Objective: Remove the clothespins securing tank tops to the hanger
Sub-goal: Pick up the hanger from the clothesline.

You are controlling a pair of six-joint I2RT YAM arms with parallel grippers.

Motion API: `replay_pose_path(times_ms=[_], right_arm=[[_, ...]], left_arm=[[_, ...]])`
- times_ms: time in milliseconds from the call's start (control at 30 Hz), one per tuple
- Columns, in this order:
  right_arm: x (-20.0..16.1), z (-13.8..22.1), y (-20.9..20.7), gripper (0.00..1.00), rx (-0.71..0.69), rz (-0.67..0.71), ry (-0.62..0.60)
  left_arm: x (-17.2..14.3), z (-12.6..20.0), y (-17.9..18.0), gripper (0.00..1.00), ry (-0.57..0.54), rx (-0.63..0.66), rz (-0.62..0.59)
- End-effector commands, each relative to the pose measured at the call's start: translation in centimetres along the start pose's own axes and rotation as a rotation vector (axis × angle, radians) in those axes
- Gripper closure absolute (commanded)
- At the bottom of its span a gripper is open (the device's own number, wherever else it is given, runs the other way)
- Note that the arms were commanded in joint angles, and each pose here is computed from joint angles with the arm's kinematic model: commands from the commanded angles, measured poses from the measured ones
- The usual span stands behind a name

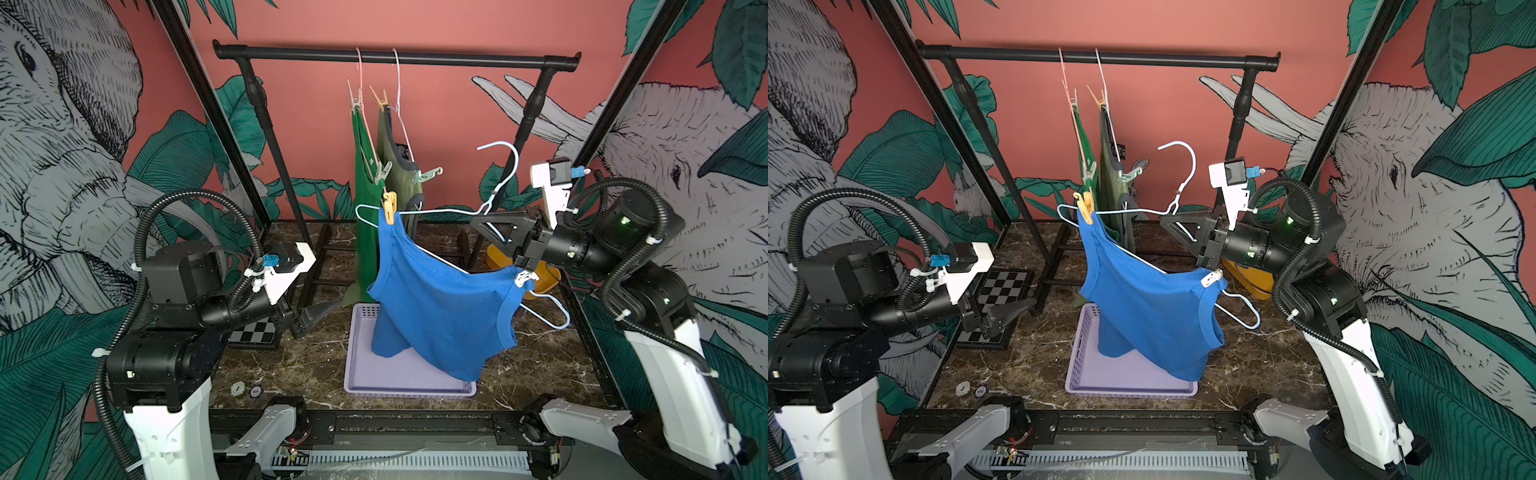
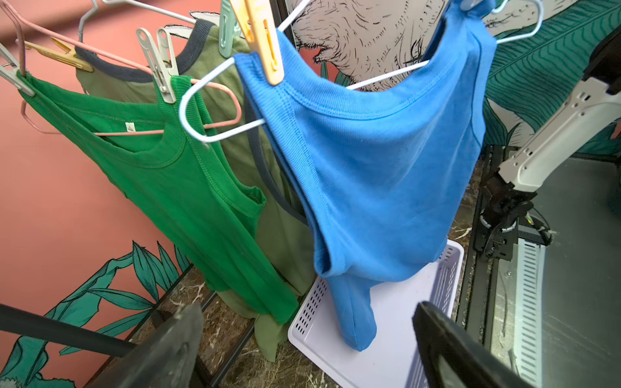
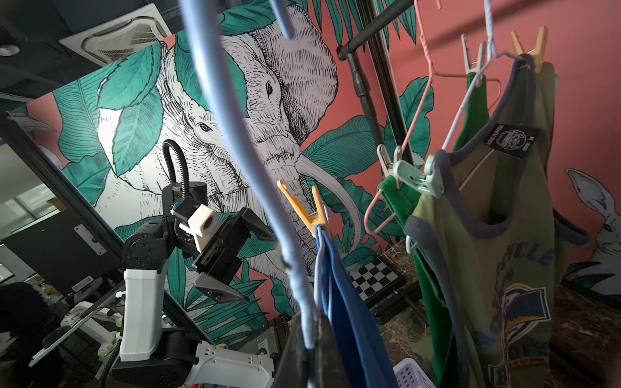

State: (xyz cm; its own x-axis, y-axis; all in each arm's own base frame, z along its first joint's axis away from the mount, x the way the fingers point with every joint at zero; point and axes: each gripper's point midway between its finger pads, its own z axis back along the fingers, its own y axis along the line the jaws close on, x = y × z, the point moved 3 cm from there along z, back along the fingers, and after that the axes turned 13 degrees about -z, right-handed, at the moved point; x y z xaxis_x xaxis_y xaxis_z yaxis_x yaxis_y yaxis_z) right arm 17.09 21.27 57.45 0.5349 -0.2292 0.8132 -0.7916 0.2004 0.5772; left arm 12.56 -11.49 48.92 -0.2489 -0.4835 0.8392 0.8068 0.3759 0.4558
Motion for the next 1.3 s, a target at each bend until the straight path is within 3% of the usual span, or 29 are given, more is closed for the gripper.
replay_pose_path(times_ms=[0,333,767,1267], right_arm=[[2.5,0.9,5.4,1.00,0.195,0.120,-0.067],[3.2,-1.9,6.8,1.00,0.293,0.120,0.013],[-2.0,-1.9,2.3,1.00,0.185,0.126,0.079],[-2.7,1.1,2.8,1.00,0.047,0.280,0.110]], left_arm=[[0.7,-0.1,0.1,0.01,-0.032,-0.022,0.021],[1.2,0.6,-0.1,0.01,-0.037,0.006,0.004],[4.1,2.4,-0.3,0.01,-0.079,0.031,-0.049],[2.6,0.2,1.7,0.01,-0.072,0.009,0.031]])
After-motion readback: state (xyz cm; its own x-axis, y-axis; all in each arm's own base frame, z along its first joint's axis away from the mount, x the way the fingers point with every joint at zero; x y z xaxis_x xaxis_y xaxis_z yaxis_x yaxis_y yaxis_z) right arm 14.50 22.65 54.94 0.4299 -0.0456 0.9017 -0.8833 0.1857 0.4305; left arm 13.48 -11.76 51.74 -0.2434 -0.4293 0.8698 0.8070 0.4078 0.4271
